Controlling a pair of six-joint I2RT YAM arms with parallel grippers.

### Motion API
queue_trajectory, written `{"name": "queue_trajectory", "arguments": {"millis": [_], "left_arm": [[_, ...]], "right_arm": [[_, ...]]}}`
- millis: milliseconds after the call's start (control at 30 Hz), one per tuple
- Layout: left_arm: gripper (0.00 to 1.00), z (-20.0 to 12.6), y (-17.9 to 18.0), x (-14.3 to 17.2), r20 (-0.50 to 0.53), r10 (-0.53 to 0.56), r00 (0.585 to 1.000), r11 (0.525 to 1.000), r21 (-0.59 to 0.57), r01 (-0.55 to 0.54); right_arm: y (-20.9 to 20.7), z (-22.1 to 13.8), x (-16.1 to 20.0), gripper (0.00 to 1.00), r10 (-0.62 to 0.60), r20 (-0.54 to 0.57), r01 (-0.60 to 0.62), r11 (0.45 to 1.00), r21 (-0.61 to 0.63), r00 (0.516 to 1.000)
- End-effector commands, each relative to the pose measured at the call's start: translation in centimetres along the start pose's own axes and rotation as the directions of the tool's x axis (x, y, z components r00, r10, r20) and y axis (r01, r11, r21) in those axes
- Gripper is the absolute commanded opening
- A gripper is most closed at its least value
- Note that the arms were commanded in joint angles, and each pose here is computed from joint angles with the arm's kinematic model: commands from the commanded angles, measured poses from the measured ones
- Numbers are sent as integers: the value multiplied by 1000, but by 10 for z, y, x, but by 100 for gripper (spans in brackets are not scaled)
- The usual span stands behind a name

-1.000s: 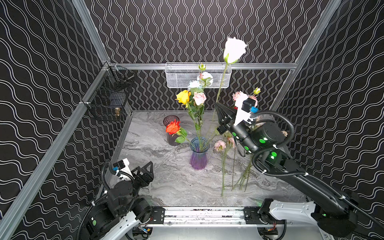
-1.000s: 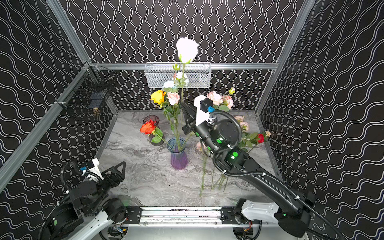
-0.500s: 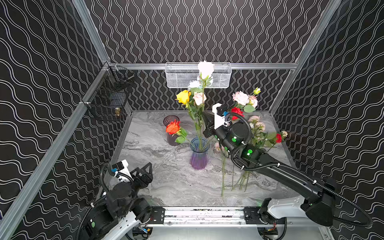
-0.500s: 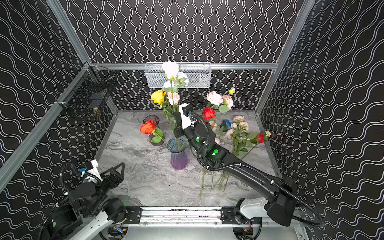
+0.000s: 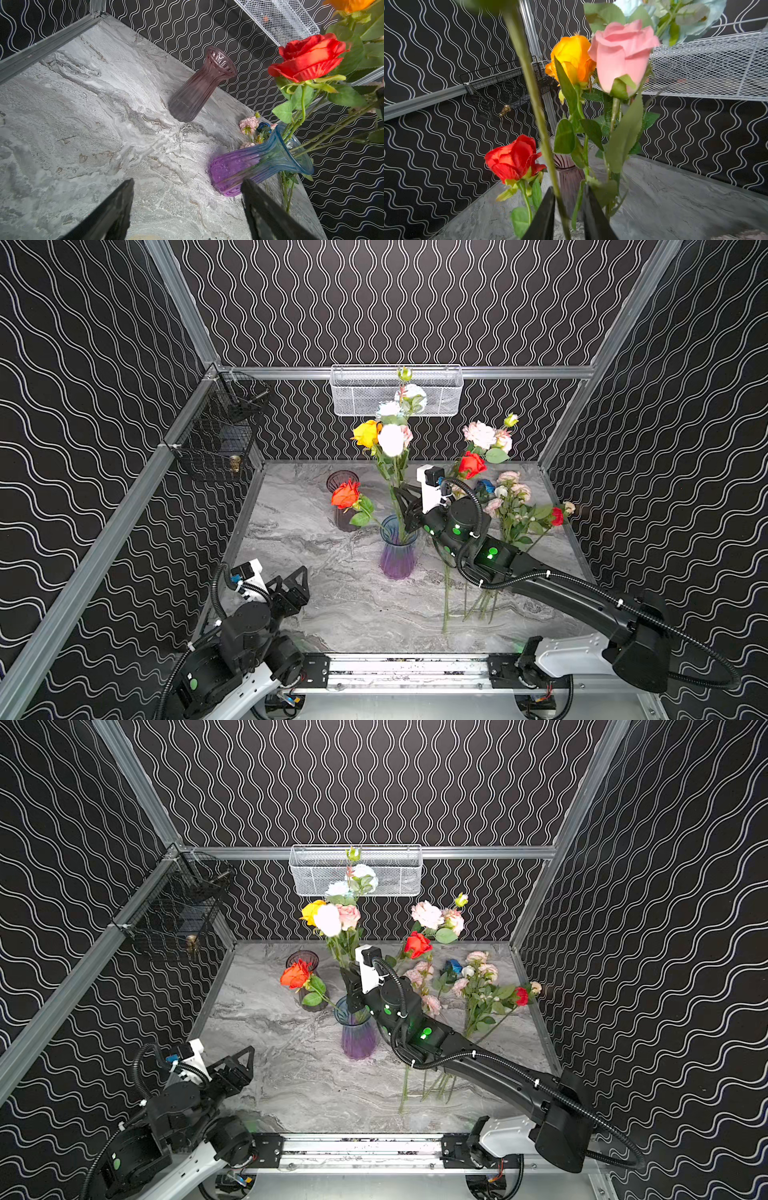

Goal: Arrange flowers in a vase
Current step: Place the flower in the vase, then pick up the vase from the center of the table.

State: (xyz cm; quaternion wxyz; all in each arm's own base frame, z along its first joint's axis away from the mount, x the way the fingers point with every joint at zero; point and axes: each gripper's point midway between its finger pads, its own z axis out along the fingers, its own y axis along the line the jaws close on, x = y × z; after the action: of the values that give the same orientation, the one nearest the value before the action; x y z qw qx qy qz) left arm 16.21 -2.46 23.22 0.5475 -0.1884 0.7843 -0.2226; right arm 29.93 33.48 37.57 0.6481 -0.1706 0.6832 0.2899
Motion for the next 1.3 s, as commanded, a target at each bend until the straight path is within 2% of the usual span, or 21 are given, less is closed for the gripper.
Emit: {"name": "queue_trajectory", "arguments": {"millis": [0,367,633,767,867,967,1100,1267], "left_arm": [[84,2,0,-2,15,-33,999,999,-3,33],[84,3,-2,-1,14,-36,999,999,4,36],[84,5,-3,2,6,-43,999,999,6,43],[84,7,-1,6,-2,-50,999,999,2,50],[85,8,1,10,-11,-47,999,999,-6,47],[84,14,2,16,-17,-49,999,999,-13,49],[84,17,-4,18,-33,-48,998,999,3,49],[84,5,-3,-1,-13,-2,1000,999,-36,2]], "right_arm": [[2,-3,-2,29,-12,-12,12,1000,26,1000],[22,-31,-38,48,-55,9,54,997,46,998],[22,-58,-58,49,-39,14,38,997,65,999],[2,-73,-39,47,62,-69,-52,988,146,996],[4,-92,-27,46,183,-167,-165,979,119,969],[-6,-113,-21,44,251,-208,-224,964,145,945],[-40,-141,-3,44,303,-200,-242,929,280,932],[-69,-164,16,49,355,-127,-289,884,367,926]]}}
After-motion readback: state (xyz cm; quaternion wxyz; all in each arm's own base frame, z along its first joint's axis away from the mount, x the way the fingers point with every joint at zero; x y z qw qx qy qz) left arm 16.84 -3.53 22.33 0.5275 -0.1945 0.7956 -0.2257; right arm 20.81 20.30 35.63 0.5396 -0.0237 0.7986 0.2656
